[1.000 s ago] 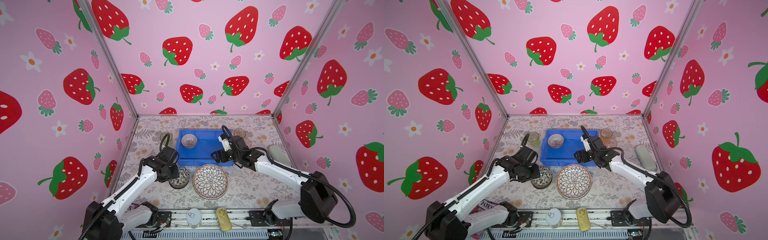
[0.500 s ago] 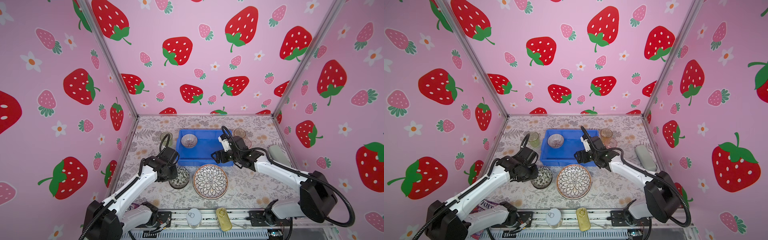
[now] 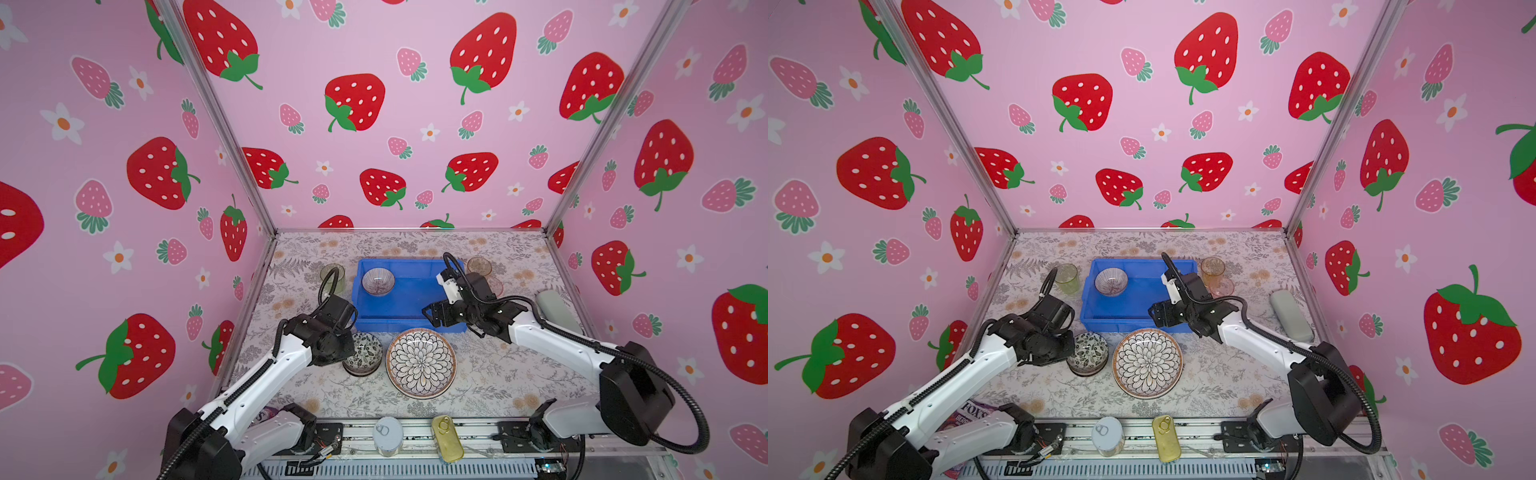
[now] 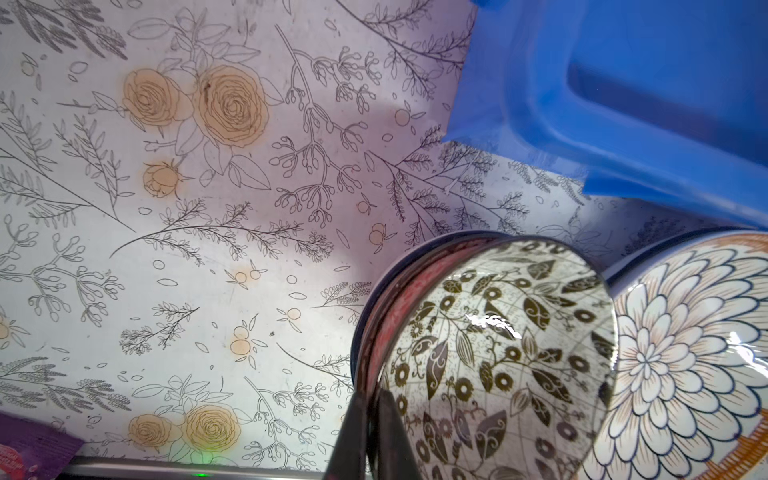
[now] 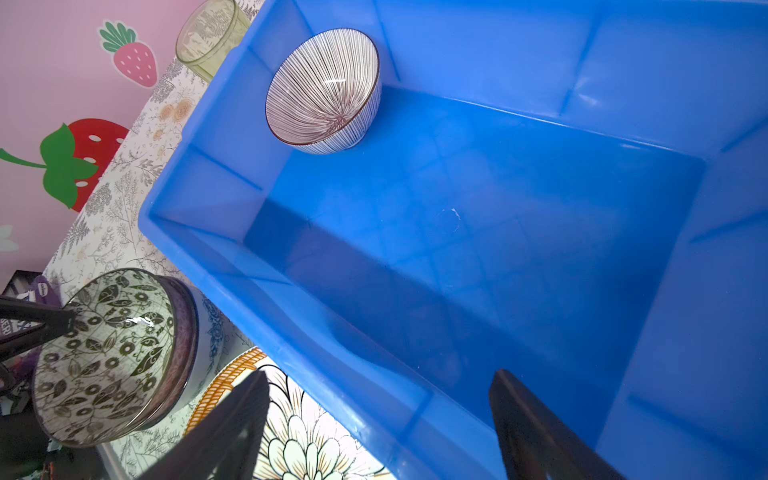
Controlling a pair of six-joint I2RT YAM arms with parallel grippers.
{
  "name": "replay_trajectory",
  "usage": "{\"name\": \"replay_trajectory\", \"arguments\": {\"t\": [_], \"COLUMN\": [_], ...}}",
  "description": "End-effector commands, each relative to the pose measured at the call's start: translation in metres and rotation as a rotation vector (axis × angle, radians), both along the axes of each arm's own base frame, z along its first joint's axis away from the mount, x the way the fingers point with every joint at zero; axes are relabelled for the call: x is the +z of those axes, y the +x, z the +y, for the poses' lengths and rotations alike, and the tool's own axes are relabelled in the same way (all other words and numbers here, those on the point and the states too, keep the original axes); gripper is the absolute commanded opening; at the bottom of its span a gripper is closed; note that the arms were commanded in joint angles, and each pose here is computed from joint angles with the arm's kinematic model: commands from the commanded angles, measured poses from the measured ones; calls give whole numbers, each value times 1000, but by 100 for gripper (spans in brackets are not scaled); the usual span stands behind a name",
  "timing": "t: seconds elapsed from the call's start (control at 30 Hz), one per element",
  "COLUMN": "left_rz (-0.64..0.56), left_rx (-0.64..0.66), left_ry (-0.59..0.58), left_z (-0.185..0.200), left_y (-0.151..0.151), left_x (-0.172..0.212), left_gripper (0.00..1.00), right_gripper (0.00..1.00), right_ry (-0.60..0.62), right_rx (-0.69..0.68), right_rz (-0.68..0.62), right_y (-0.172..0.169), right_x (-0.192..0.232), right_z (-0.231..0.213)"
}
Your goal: Place the mixed dishes into the plastic bin
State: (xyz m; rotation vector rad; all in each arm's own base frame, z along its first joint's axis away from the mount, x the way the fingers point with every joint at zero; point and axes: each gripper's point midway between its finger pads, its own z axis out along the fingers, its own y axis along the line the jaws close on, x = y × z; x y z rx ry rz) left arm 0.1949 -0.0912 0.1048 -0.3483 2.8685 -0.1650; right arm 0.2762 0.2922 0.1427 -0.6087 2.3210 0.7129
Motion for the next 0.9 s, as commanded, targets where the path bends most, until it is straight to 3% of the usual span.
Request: {"name": "replay_trajectory", "arguments": {"t": [0.0, 0.33, 0.53, 0.87], "left_rz": [1, 7, 11, 10], "left_rx": [14, 15, 15, 16], "left_ry": [11, 4, 5, 8], "left_z": [3, 2, 1, 1], "left_y": [-1, -2, -2, 0], "left_x": [3, 3, 2, 1], "left_gripper": [3, 0, 16, 31], "right_gripper": [86, 86, 86, 86], "right_ry": [13, 12, 11, 11], "right_rx": [-7, -7, -7, -7], "right_rz": [-5, -7, -7, -4], "right_y": [-1, -1, -1, -1], "right_x": [4, 4, 3, 2], "right_z": [-3, -4, -4, -4]}}
